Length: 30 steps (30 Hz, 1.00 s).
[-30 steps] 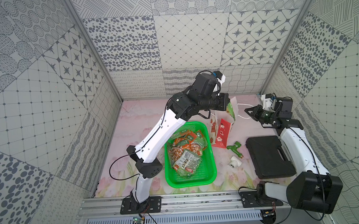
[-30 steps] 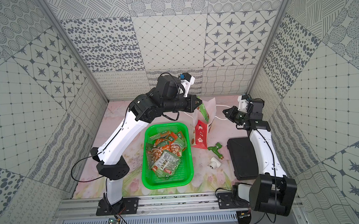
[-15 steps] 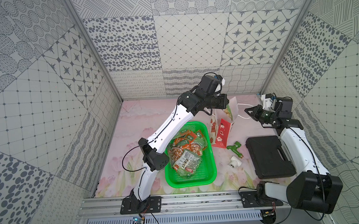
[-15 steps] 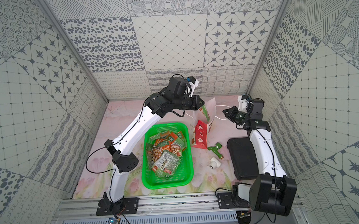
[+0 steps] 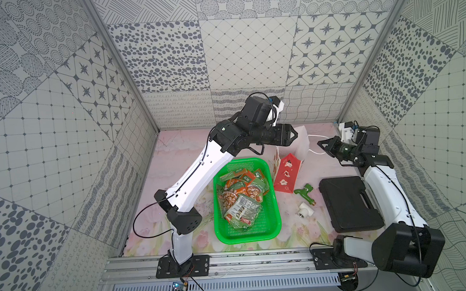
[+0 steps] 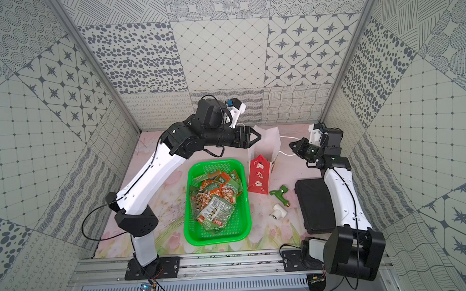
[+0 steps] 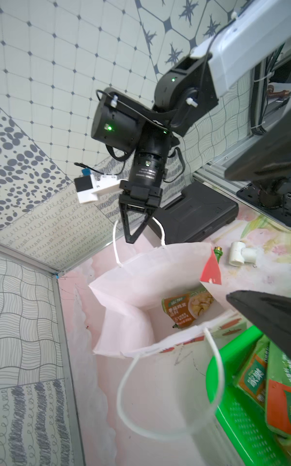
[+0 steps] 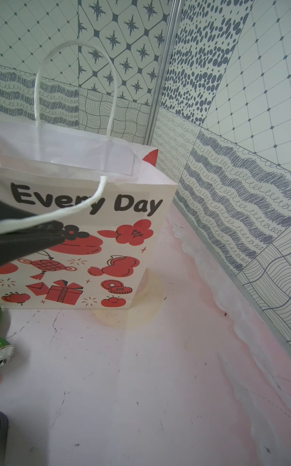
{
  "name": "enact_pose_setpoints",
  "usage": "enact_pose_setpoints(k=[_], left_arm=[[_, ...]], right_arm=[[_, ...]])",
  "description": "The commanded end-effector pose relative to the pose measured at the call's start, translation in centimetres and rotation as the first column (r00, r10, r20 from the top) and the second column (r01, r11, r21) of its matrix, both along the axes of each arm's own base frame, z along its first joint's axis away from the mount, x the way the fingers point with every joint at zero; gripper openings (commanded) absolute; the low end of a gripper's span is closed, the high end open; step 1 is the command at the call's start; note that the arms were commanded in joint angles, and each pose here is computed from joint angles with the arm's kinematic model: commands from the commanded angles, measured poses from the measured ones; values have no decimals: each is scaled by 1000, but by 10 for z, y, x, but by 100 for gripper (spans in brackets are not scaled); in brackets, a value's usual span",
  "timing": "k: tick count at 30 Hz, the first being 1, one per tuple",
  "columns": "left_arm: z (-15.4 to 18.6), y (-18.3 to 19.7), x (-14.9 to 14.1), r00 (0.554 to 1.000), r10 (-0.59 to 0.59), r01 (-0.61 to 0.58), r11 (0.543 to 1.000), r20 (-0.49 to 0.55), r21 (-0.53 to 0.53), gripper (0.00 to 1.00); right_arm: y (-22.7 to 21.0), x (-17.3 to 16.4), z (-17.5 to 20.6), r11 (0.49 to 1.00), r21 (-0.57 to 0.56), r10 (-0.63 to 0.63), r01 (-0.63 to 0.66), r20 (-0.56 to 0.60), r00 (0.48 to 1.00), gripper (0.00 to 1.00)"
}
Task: Place the condiment packets inside the bag
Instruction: Place the condiment packet in the paper bag, then pick up the condiment packet from the storage box.
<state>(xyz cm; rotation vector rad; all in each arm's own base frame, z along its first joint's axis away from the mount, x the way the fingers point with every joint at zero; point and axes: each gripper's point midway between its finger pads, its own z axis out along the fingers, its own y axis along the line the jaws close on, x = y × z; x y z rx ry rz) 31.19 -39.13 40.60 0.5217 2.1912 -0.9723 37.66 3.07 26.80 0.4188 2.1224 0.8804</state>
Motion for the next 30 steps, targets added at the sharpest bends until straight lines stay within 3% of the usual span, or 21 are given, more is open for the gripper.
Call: enact_pose_setpoints(k=[1, 7, 11, 17, 25, 30], left_arm=[[-18, 39, -24, 998, 51, -53, 996, 32, 68, 82], [-52, 84, -41, 988, 146, -151, 983, 49, 109, 99], [-78, 111, -47, 976, 212, -216, 960, 41, 179, 100], [-130, 148, -38, 945, 324, -317, 873, 46, 370, 100], [-182, 163, -19, 944, 311, -313, 739, 111, 597, 99], [-210, 159, -7, 957, 277, -262, 687, 89, 678, 99]], right_arm=[[1, -1, 16, 1000, -21, 5, -4, 66, 998, 0], [1, -1, 16, 1000, -22, 1, 0, 65, 998, 0], [1, -2, 16, 1000, -23, 3, -2, 65, 998, 0], [1, -3, 18, 1000, -23, 4, -3, 70, 998, 0], [2, -4, 19, 1000, -22, 7, -5, 73, 997, 0], [2, -4, 20, 1000, -22, 7, -5, 75, 997, 0]])
